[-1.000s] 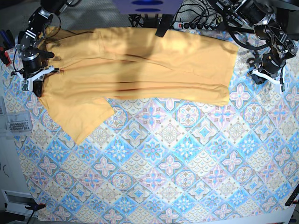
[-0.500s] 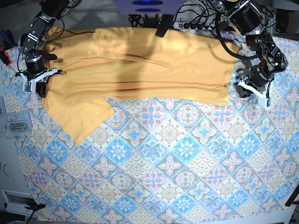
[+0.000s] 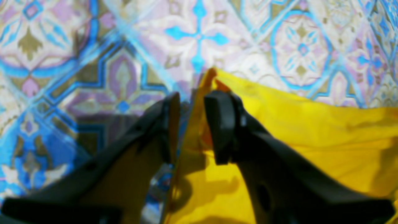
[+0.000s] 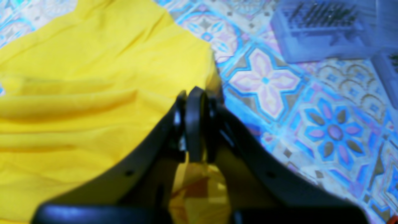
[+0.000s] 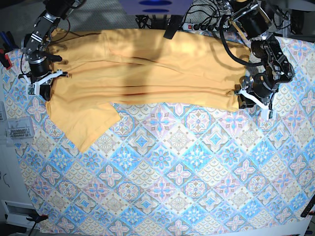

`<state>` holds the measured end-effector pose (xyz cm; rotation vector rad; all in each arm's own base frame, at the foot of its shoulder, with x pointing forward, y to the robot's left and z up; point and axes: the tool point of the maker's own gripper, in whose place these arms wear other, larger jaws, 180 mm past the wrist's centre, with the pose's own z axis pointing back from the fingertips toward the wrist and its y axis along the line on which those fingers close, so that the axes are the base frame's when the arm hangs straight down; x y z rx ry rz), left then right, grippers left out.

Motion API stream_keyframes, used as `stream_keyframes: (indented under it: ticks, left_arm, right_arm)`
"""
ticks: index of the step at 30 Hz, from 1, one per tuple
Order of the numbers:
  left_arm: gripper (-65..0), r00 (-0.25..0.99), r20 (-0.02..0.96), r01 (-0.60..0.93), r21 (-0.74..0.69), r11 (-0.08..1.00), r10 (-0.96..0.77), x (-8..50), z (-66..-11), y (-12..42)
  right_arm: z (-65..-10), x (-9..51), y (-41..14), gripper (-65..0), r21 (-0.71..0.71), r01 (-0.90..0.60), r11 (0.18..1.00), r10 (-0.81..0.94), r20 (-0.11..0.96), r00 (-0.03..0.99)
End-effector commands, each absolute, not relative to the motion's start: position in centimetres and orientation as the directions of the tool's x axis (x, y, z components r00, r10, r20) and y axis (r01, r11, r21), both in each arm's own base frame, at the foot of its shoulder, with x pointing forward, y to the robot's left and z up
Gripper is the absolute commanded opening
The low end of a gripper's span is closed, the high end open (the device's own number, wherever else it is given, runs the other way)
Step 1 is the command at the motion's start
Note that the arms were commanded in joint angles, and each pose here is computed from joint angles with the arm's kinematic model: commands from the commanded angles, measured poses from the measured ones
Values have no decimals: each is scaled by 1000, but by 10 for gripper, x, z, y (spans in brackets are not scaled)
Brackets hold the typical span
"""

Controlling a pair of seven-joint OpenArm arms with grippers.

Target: Fold the T-shirt properly

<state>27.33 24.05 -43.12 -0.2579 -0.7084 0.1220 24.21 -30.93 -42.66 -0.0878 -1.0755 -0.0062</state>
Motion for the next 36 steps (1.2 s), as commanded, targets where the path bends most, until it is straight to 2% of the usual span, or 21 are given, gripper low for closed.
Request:
stream_keyframes:
  ticks: [1,5,36]
  left_arm:
    - [-444,712,681,-3,-242,970,172,283,-411,249]
    - [-425,704,700,52,-222,974,122,286,-403,233]
    - [-424,715,687,70,-256,964,130,281,-409,214]
  right_arm:
    - [-412,252,-311,-650,-76,38,996,52,903,426]
    - [-413,254,-308,-650,-74,28,997,55,902,428]
    - [-413,254,-307,-650,-73,27,997,54,902,428]
